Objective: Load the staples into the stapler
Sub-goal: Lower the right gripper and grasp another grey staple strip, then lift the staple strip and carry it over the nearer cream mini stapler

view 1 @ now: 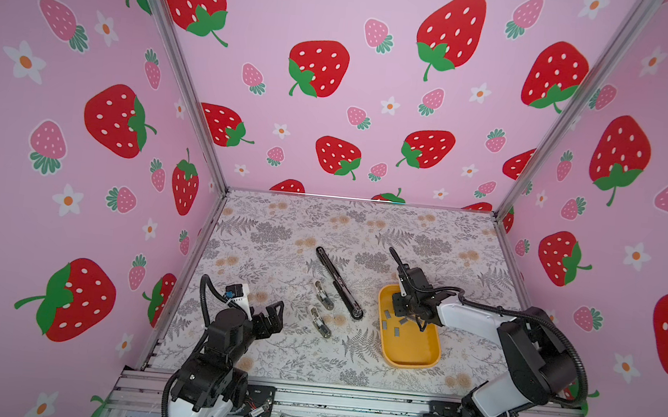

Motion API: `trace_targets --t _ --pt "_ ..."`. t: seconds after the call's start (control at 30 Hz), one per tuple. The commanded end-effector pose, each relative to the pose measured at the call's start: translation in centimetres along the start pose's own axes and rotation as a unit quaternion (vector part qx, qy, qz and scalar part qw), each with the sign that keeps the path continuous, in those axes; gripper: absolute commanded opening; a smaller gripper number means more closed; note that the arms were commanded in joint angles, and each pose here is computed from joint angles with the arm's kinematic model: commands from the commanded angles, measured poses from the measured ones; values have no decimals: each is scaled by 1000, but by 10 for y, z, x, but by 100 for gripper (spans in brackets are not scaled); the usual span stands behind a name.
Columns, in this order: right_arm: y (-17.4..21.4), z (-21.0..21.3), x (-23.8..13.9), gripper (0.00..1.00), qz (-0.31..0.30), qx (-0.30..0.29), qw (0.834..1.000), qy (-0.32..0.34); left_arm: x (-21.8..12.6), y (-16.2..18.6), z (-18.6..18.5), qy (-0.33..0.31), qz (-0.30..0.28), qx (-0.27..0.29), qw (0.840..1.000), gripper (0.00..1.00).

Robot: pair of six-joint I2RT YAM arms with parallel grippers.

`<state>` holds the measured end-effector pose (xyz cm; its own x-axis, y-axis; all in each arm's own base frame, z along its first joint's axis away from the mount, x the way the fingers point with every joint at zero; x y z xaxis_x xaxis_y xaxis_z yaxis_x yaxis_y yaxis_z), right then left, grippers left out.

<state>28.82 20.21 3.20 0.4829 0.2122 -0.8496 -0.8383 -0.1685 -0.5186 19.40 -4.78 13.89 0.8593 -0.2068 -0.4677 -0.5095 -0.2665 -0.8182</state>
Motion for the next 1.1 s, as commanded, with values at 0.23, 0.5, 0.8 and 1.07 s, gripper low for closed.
trace_targets --t 0.23,0.5,0.8,1.07 --pt "16 -8 -4 31 11 8 1000 4 2 5 2 -4 8 -1 1000 99" --pt "17 -13 -3 19 10 6 1000 17 2 5 2 -4 7 -2 1000 99" --pt "19 -15 3 27 19 4 999 26 2 5 2 -4 8 -2 1000 99" --pt "22 -14 8 29 31 1 999 29 2 6 2 -4 8 -2 1000 99"
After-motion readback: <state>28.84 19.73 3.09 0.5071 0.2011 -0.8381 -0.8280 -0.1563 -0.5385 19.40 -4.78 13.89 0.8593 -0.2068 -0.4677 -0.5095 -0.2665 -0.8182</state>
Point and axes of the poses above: each gripper's point midway between its finger pads, its own x axis out along the fingers, its own z axis along the line the jaws close on, y = z × x, the point moved 1 cm from there along -x, back along the fingers, and after that the axes turned 9 degrees about x, right-handed, at the moved point
